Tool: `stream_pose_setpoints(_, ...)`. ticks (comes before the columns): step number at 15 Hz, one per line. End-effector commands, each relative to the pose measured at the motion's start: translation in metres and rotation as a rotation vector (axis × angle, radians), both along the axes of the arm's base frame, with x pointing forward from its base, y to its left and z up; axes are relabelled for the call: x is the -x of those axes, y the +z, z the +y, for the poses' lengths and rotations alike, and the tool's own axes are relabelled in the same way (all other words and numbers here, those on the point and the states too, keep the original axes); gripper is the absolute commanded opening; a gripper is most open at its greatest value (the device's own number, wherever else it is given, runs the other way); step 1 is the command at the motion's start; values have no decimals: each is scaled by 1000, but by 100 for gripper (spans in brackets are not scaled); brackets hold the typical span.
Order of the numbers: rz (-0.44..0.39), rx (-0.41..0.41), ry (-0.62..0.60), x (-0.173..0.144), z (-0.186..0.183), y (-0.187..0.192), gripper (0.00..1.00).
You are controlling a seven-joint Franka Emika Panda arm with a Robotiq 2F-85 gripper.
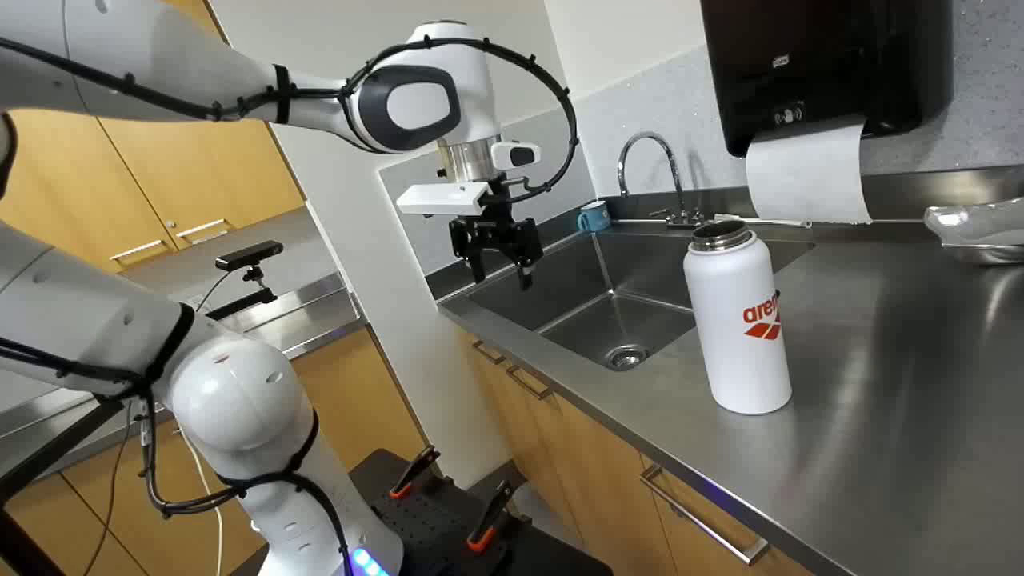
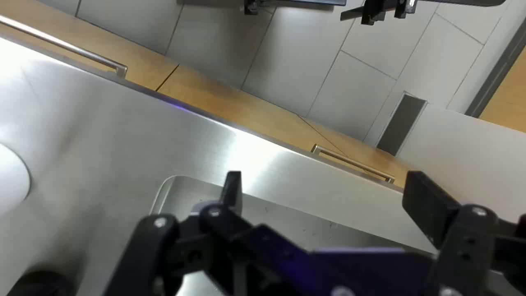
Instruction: Open the cupboard
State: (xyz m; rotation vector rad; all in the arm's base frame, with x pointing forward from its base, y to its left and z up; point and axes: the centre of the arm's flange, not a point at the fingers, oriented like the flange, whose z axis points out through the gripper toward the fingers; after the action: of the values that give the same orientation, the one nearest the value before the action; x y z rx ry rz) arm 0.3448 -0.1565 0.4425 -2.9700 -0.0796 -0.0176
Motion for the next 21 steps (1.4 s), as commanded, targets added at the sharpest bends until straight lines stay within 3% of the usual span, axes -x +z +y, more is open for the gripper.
stream_pose_setpoints(1, 0, 0, 0, 0, 0, 0, 100)
stream_pose_setpoints(11, -7, 11, 11, 0, 7, 0, 100)
stream_pose_setpoints(15, -22, 40, 120, -6, 59, 7, 100)
stream_pose_setpoints(21, -9, 101, 333, -31, 192, -13, 100)
